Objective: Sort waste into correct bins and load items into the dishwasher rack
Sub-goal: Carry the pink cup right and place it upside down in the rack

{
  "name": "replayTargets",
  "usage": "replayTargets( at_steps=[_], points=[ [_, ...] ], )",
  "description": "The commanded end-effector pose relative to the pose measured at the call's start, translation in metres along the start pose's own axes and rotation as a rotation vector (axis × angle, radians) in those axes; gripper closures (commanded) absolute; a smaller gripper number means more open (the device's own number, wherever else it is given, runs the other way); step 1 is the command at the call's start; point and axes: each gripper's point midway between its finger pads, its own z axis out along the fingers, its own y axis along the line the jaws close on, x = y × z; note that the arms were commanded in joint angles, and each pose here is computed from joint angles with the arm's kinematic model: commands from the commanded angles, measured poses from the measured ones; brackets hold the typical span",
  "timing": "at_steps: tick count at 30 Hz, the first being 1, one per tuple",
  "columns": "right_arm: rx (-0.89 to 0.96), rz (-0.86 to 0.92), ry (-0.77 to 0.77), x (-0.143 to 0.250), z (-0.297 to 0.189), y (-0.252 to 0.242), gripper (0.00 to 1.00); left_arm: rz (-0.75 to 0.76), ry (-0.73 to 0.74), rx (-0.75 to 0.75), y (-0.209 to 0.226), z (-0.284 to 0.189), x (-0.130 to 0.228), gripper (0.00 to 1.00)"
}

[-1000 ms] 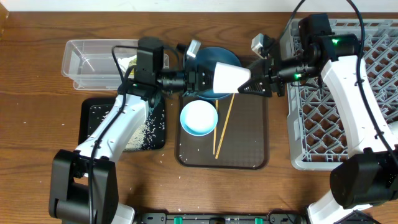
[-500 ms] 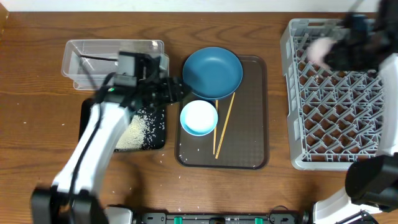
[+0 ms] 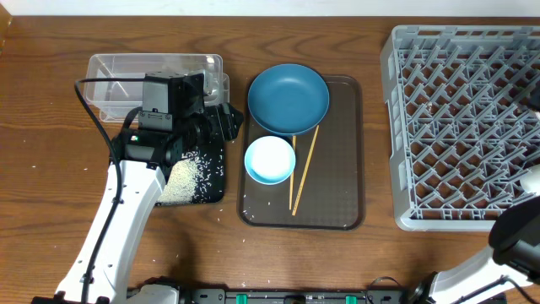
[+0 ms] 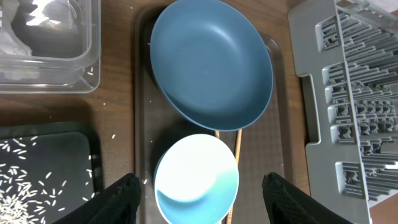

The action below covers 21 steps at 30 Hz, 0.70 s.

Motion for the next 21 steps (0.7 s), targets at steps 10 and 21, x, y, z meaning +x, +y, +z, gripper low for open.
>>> replayTargets(
  at_steps=[10,21],
  points=[
    [-0.016,0.077,0.112,0.007,0.068,-0.013,0.52,0.018,-0.005,-0.016,0.003,-0.001,-0.002,0.34],
    [-0.229,0.082,0.023,-0.011,0.027,0.022,0.2,0.017,-0.003,-0.016,0.003,-0.001,-0.001,0.34]
  ],
)
